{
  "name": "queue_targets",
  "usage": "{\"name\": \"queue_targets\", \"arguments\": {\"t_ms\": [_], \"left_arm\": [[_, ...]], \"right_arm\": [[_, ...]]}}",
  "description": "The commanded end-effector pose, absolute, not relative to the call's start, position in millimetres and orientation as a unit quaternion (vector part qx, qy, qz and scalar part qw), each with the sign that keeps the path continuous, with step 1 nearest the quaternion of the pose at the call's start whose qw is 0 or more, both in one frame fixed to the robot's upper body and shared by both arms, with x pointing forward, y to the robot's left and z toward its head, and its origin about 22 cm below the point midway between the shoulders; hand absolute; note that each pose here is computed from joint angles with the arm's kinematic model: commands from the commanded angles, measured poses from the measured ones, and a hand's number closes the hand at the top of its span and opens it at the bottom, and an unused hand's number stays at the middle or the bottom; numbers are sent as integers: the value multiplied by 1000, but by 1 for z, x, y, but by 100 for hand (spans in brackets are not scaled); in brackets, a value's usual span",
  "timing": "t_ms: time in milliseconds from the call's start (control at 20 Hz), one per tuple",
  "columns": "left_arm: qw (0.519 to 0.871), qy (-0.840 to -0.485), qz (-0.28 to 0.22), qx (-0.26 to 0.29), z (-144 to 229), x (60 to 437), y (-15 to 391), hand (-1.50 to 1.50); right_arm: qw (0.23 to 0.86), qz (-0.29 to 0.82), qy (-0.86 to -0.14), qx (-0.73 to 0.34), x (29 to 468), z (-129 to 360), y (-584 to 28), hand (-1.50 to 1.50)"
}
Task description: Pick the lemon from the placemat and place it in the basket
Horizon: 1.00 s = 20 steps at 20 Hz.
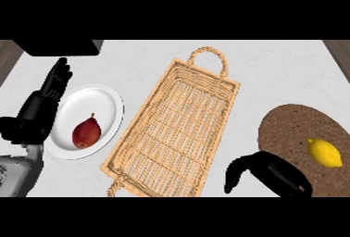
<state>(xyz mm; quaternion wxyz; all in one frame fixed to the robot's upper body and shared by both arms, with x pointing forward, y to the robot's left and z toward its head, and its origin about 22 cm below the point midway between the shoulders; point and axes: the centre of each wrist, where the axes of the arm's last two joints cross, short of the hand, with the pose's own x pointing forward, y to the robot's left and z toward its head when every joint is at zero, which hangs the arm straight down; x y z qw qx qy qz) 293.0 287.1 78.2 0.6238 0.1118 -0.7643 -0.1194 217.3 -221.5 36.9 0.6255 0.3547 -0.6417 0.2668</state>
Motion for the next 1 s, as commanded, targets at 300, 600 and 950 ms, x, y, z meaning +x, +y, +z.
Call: {"name": "queue_targets", "arguments": {"t_ms": [300,600,950], "left_arm": [[636,-741,-152,152,73,284,305,0],[630,-748,-162,135,64,283,298,0],[628,-750,-167,122,76,286,285,0]], "right_arm": [[462,467,-745,120,205,171,-273,-150],[380,656,-648,-75,215,262,-288,-150],[356,803,-469,-96,216,311,-291,-150]]}}
